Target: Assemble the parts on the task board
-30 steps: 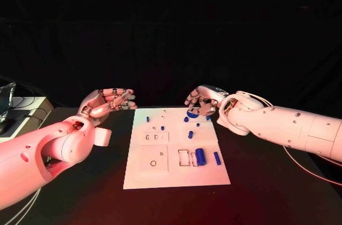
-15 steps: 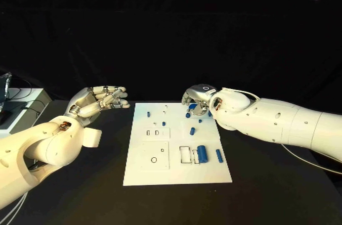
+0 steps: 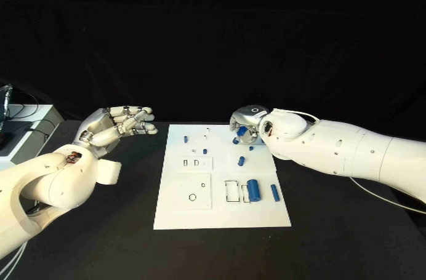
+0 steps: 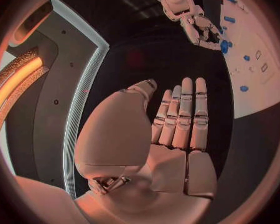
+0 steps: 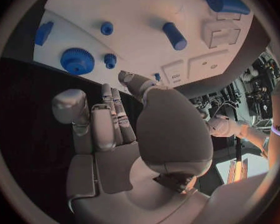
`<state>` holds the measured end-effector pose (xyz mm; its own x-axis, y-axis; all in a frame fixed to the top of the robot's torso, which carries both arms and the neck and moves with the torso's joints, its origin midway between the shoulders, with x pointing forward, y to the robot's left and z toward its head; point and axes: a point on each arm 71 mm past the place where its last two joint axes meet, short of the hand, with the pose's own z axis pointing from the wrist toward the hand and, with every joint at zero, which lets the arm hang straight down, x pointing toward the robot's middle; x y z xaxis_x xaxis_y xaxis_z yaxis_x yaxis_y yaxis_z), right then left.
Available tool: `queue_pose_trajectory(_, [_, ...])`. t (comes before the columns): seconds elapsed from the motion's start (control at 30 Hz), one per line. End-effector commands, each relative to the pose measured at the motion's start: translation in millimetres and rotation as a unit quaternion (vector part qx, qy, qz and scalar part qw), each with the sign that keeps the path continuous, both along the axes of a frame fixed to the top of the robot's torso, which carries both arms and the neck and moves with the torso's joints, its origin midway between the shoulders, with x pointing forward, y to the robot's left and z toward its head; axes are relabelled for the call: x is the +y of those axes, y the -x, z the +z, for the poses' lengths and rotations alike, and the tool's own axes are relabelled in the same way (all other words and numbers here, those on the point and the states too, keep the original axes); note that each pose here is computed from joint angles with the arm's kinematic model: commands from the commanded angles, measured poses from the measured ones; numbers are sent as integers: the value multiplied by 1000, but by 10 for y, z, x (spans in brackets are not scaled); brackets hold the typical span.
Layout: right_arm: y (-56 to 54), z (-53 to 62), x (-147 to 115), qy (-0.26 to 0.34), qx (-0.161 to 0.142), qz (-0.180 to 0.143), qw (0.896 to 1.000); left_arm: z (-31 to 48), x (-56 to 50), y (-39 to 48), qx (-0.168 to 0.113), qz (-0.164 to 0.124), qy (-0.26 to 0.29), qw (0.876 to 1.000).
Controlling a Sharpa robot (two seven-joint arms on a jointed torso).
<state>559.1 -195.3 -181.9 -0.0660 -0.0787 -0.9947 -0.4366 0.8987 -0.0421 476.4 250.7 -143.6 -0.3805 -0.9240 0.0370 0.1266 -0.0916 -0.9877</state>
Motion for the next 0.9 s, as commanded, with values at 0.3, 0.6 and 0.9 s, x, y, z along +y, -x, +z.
queue_pose_trajectory(0.3, [-29,-76,-4,31,14,-4,999,30,-25,9,-5,-11,3,1000])
queue_pose_trajectory(0.6, [-68,-88,-50,33,12,-11,999,39,-9,14,-6,-9,3,1000])
queue_pose_trajectory(0.9, [-55,-122,-31,32,20,-7,999,39,1,9,-5,-8,2,1000])
